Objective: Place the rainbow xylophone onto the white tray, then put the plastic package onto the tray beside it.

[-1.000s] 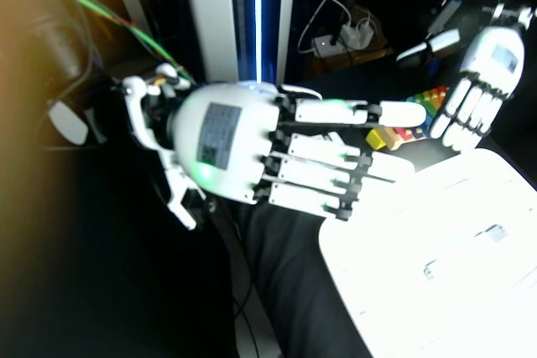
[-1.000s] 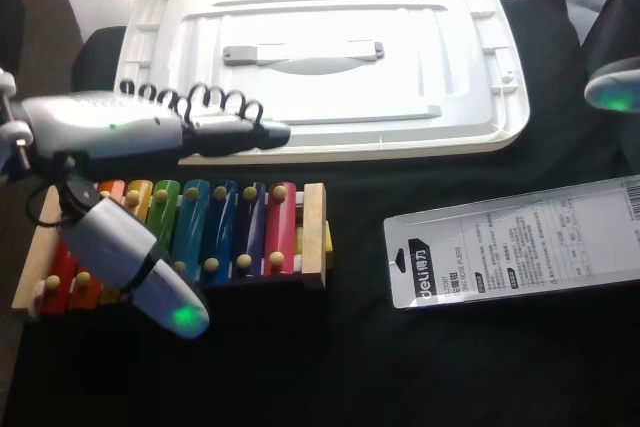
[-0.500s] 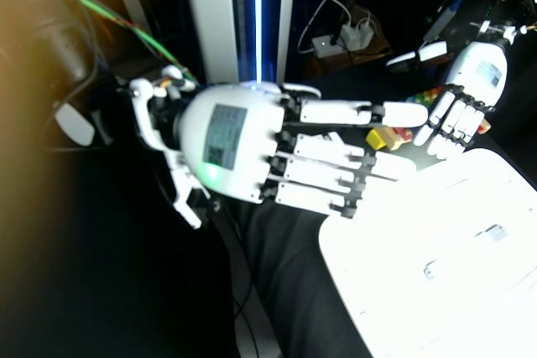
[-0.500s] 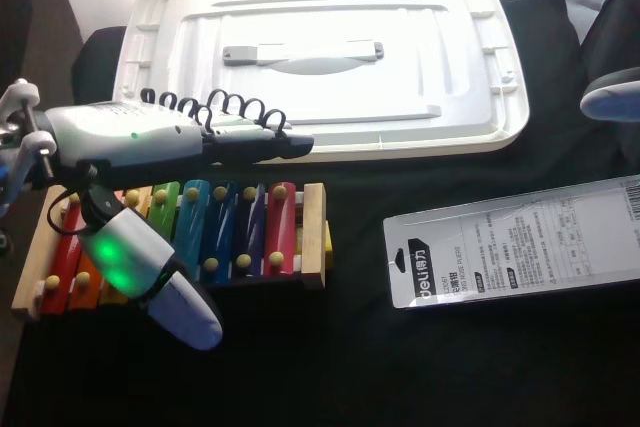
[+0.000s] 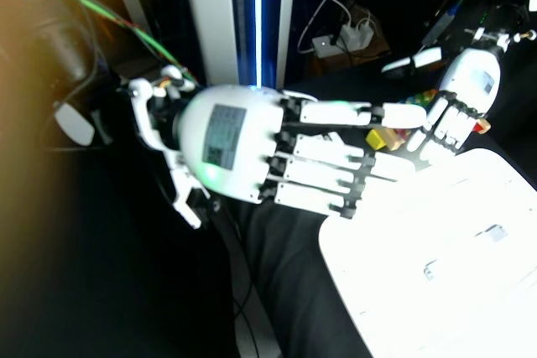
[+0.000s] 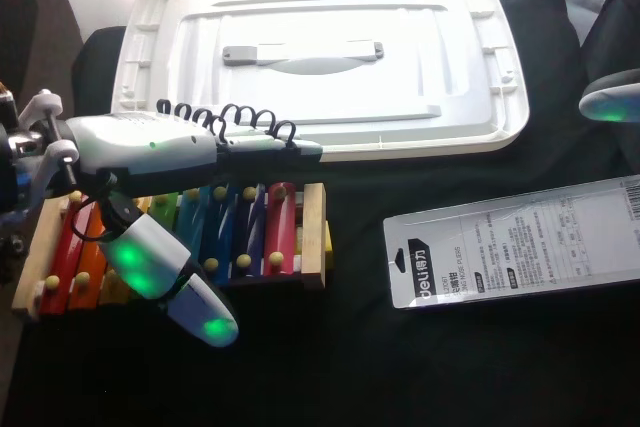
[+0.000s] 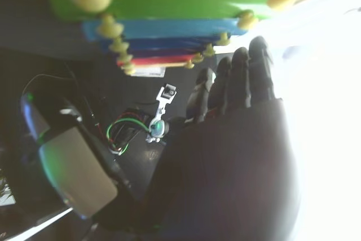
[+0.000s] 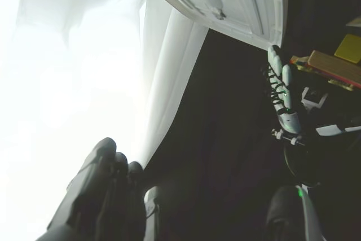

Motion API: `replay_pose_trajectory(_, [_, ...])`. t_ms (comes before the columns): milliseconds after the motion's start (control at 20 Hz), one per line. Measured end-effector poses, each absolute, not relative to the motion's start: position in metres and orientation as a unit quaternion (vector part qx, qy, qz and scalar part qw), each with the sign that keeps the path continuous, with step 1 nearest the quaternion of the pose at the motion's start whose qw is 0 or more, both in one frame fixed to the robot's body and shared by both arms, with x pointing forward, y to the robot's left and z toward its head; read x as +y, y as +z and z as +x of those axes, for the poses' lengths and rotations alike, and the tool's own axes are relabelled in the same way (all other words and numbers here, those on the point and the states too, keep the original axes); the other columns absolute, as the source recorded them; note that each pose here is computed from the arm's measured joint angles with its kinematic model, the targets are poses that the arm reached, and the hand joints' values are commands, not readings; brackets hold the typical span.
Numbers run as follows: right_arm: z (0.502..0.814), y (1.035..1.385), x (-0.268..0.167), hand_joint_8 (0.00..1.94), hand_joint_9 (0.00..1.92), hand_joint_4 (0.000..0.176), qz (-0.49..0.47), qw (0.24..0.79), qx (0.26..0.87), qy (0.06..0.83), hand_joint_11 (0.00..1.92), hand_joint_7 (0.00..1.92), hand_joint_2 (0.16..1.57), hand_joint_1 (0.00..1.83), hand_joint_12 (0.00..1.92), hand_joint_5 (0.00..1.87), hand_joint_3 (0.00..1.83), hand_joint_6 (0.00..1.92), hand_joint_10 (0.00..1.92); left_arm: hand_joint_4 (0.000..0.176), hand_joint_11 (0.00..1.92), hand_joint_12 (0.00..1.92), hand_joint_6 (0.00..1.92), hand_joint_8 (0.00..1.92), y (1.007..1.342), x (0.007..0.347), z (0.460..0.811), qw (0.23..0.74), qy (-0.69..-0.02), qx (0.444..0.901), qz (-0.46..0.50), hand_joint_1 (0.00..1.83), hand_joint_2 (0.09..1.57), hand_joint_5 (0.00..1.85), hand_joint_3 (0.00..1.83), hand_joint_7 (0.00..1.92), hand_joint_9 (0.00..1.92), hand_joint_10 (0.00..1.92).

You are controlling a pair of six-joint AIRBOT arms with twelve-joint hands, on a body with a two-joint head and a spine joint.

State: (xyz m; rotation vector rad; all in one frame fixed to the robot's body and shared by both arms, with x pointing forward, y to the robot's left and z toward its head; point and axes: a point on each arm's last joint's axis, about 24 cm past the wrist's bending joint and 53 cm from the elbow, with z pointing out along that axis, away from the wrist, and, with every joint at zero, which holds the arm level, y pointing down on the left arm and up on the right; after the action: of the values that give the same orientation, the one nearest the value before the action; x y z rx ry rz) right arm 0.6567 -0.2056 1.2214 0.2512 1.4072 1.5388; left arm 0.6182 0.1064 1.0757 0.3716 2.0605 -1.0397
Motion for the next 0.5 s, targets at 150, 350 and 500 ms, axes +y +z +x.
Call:
replay_pose_trajectory(150, [0.656, 1.221, -0.205, 0.01, 0.13, 0.176, 0.104, 0.497, 0.581, 0.636, 0.19, 0.16, 0.73, 0.97, 0.08, 0.1, 0.0, 0.0, 0.0, 0.052, 0.04, 0.02, 0.0, 0.0, 1.075, 0.107, 0.62, 0.392, -0.408, 0.812, 0.145, 0.67, 0.58, 0.0, 0.0, 0.0, 0.0, 0.0])
replay_pose_trajectory(350, [0.656, 1.221, -0.205, 0.01, 0.16, 0.176, 0.104, 0.497, 0.581, 0.636, 0.21, 0.18, 0.74, 0.97, 0.08, 0.1, 0.0, 0.0, 0.01, 0.056, 0.04, 0.02, 0.0, 0.0, 1.067, 0.104, 0.618, 0.385, -0.407, 0.816, 0.145, 0.64, 0.58, 0.0, 0.0, 0.0, 0.02, 0.01])
replay_pose_trajectory(500, [0.656, 1.221, -0.205, 0.01, 0.16, 0.176, 0.104, 0.497, 0.581, 0.636, 0.2, 0.19, 0.74, 0.96, 0.08, 0.1, 0.0, 0.0, 0.01, 0.056, 0.03, 0.02, 0.0, 0.01, 1.064, 0.104, 0.617, 0.382, -0.407, 0.817, 0.144, 0.73, 0.59, 0.0, 0.0, 0.02, 0.02, 0.0])
